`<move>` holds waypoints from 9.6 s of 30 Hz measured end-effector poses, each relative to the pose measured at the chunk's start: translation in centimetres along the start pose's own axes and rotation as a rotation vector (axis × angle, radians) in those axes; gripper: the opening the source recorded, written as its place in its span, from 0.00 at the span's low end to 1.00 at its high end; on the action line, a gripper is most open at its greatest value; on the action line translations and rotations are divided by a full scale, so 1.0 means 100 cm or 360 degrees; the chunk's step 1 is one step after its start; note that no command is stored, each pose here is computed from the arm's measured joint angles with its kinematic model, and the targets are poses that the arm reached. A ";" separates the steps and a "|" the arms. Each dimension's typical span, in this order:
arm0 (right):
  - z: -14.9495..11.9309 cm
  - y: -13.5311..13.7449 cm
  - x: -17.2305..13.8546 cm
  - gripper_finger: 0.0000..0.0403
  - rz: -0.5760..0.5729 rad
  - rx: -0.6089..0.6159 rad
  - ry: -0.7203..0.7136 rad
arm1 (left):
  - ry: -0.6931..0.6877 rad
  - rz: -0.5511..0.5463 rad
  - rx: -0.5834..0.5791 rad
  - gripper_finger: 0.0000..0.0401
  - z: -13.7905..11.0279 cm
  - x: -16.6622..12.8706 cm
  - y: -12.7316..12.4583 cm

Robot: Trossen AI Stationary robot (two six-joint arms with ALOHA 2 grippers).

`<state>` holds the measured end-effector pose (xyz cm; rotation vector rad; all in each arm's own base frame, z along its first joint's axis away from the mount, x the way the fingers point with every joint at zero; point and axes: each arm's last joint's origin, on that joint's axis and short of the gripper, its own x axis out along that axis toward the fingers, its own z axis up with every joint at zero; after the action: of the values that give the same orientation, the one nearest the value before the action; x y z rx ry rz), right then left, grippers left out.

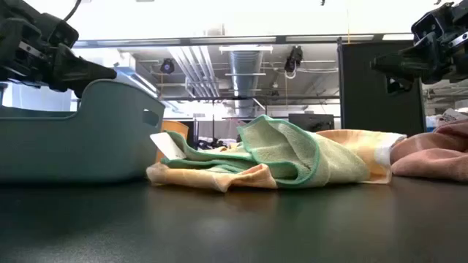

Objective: Sort microfiber towel by color & place in baskets

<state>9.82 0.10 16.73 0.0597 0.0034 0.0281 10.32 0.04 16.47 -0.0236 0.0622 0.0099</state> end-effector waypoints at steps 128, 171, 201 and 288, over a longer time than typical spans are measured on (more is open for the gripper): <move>0.110 0.075 0.195 0.04 -0.0660 -0.0525 0.0163 | -0.0512 -0.0052 0.0122 0.00 0.045 0.017 -0.004; 0.117 0.053 0.235 0.04 -0.0062 -0.0743 0.0305 | 0.0251 -0.0414 -0.0086 0.67 0.062 0.215 -0.016; 0.066 0.068 0.198 0.63 -0.0141 -0.0332 0.1455 | 0.0876 0.0082 0.0062 0.64 -0.004 0.278 -0.007; -0.030 0.002 0.165 0.60 -0.1145 -0.0328 0.2054 | 0.1234 0.0114 -0.0155 0.04 0.191 0.015 -0.026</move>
<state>26.32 0.98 13.73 -0.1767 1.3084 -0.6558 13.02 -2.09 35.46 -0.1220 0.8383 0.0751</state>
